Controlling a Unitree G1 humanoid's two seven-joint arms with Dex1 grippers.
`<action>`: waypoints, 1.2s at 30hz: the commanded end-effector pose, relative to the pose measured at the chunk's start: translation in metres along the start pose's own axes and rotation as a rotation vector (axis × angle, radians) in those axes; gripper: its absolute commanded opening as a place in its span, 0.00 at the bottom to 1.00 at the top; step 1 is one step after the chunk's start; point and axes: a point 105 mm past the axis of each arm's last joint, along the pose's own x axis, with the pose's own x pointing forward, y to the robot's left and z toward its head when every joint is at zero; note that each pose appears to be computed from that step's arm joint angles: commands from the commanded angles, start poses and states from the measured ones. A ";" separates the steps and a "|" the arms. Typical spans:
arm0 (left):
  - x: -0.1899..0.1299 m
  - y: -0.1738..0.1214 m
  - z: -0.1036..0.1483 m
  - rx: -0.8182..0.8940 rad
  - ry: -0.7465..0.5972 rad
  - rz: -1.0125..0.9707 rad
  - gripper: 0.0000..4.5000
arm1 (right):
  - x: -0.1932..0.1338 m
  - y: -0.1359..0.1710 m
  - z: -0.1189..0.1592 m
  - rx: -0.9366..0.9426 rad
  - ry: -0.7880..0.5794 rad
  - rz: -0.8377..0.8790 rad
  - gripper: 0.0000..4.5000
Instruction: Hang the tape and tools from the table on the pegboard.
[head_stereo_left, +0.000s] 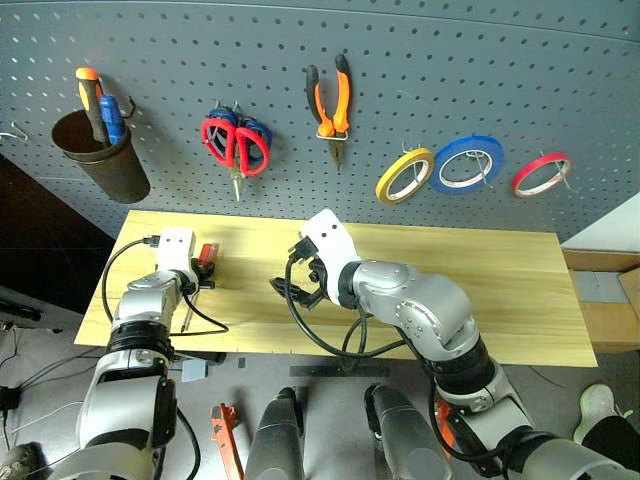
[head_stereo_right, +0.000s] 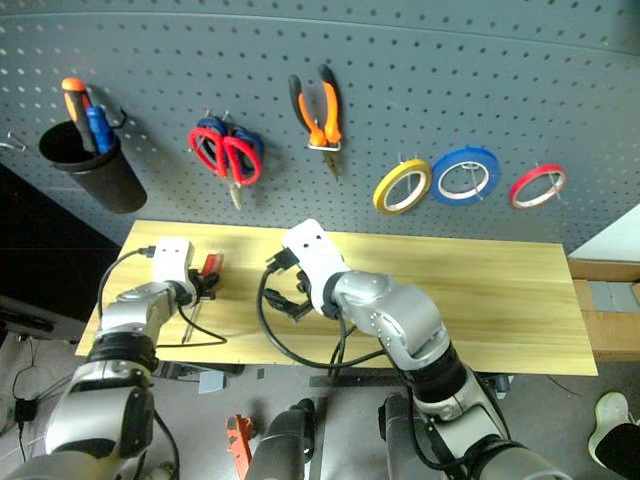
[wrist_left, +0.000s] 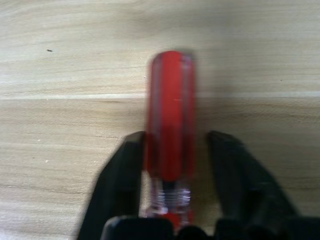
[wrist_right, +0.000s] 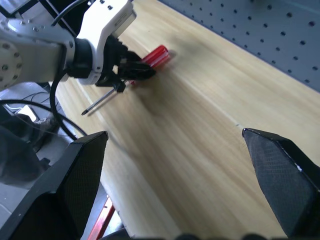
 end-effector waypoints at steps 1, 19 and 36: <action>-0.008 0.014 0.004 -0.001 -0.046 0.040 0.19 | -0.003 -0.002 0.017 -0.020 -0.065 0.002 1.00; -0.139 -0.021 0.062 0.114 -0.730 0.027 0.19 | -0.057 0.016 0.066 -0.372 -0.369 0.224 1.00; -0.228 0.012 0.209 0.209 -1.283 0.217 0.19 | -0.061 -0.005 0.097 -0.465 -0.459 0.165 1.00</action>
